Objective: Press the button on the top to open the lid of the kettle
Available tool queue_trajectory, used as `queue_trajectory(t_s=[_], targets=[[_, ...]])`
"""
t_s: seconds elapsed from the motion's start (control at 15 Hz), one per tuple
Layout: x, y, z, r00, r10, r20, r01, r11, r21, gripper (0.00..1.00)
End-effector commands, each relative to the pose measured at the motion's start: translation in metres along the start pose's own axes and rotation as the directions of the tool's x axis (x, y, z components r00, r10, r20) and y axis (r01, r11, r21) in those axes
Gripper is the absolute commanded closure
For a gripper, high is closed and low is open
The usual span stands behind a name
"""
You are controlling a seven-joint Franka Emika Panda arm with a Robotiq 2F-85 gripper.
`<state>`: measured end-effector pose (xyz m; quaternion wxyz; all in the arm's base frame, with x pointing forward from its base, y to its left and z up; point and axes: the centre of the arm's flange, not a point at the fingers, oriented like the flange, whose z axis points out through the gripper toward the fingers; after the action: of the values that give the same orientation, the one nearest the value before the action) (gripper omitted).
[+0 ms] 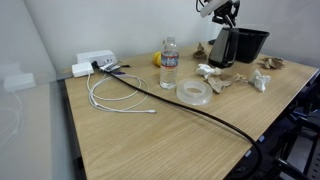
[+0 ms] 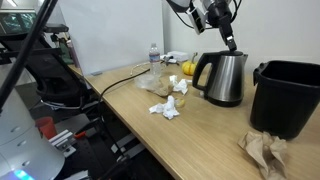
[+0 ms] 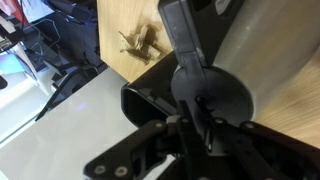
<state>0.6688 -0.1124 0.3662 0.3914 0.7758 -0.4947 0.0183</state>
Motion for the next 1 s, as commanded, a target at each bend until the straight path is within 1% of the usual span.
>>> queue_trajectory(t_s=[0.0,0.07,0.13,0.2,0.6,0.67,0.8,0.93], targets=[[0.000,0.000,0.000,1.000,0.001,0.000,-0.001,1.000,0.001,0.85],[0.001,0.003,-0.002,1.000,0.000,0.001,0.000,1.000,0.007,0.60],[0.004,0.008,-0.006,1.000,0.008,0.002,-0.008,1.000,0.014,0.58],[0.007,0.011,-0.008,1.000,0.015,0.000,-0.015,1.000,0.015,0.53],[0.020,0.034,-0.020,0.999,0.040,0.001,-0.040,0.999,0.023,0.14],[0.022,0.036,-0.021,0.999,0.048,-0.001,-0.048,0.999,0.024,0.06],[0.026,0.041,-0.023,0.998,0.062,-0.003,-0.062,0.998,0.027,0.00],[0.030,0.045,-0.026,0.997,0.074,-0.008,-0.073,0.997,0.025,0.00]])
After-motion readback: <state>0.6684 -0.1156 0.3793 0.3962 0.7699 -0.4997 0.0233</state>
